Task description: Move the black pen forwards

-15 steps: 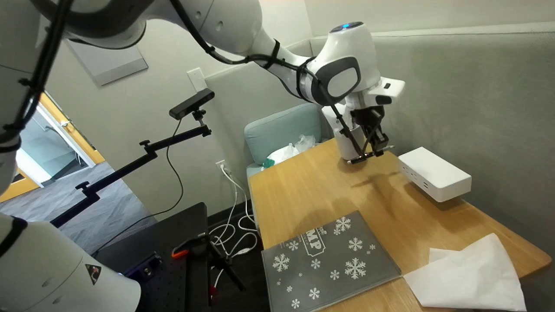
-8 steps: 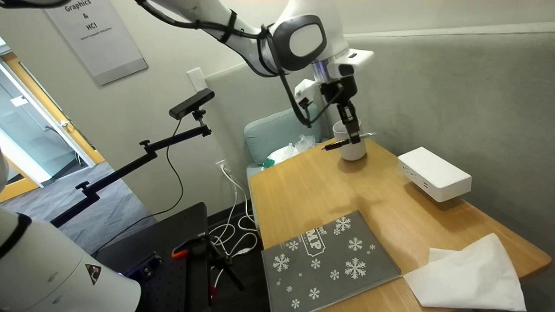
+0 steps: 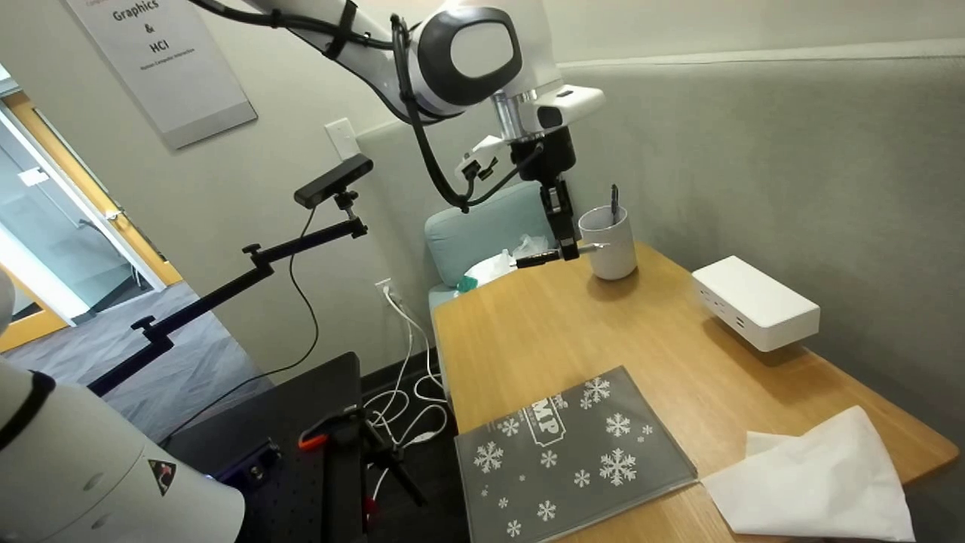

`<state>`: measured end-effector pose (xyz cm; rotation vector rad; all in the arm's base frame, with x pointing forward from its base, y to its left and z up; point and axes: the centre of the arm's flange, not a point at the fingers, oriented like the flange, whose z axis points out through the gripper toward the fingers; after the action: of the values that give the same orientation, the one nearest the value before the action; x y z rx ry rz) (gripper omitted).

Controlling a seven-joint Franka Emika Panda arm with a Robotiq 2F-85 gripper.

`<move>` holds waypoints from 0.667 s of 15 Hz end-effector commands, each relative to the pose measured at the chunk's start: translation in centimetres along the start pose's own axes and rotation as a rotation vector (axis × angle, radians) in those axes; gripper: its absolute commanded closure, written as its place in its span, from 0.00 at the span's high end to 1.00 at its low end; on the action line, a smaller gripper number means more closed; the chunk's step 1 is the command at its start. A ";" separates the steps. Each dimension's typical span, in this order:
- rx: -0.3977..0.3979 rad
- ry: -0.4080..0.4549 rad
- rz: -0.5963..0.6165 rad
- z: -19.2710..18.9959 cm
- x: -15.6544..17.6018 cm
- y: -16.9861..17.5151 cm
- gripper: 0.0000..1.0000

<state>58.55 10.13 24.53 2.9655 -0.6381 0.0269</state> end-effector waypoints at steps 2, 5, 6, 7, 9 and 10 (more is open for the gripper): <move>0.027 0.013 0.044 0.9 -3.4 0.2 0.04; 0.062 0.056 0.124 2.7 -7.5 1.2 0.04; 0.083 0.071 0.148 3.5 -8.5 1.5 0.04; 0.107 0.083 0.178 4.3 -9.7 2.0 0.04; 0.158 0.090 0.234 5.9 -11.5 3.2 0.04; 0.176 0.089 0.257 6.6 -12.3 3.8 0.04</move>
<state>50.17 11.74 18.48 2.9916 -0.9274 0.1920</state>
